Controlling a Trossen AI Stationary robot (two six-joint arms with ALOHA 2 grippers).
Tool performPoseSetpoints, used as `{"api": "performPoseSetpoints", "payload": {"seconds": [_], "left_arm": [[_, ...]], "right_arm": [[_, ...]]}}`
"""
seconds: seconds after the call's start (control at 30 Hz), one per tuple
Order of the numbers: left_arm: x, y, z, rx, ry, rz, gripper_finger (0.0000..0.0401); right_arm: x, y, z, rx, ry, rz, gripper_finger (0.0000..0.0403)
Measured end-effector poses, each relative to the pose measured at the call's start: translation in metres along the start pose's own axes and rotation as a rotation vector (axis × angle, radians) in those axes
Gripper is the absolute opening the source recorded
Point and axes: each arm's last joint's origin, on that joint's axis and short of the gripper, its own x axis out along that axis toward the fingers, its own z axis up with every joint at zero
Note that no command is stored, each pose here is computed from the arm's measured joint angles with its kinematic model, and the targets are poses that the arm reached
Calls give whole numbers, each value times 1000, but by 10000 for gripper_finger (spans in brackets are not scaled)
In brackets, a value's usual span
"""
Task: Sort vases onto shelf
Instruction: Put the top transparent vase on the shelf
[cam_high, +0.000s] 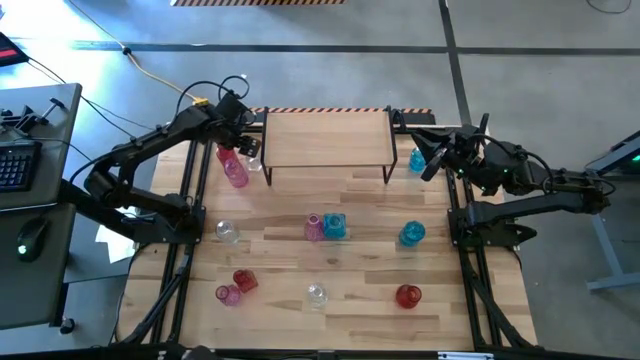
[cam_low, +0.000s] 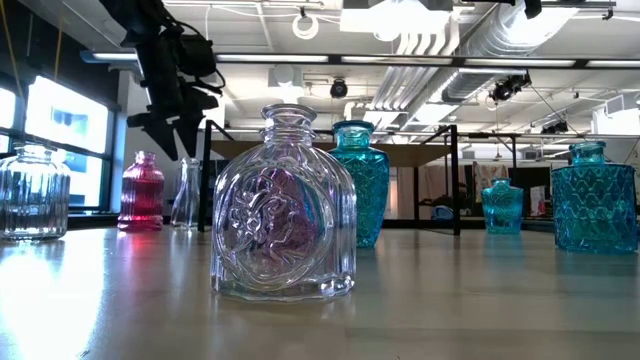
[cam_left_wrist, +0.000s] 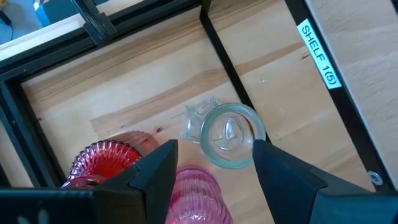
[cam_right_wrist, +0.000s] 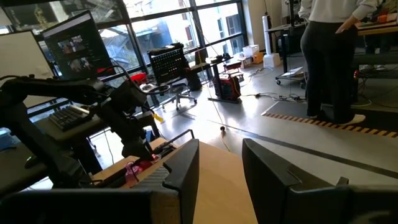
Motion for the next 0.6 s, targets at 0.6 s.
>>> {"api": "performPoseSetpoints", "payload": {"seconds": [0.6], "left_arm": [[0,2,1,-17,-13,18,200]], "right_arm": [[0,0,0,-1,1,0,110]]}}
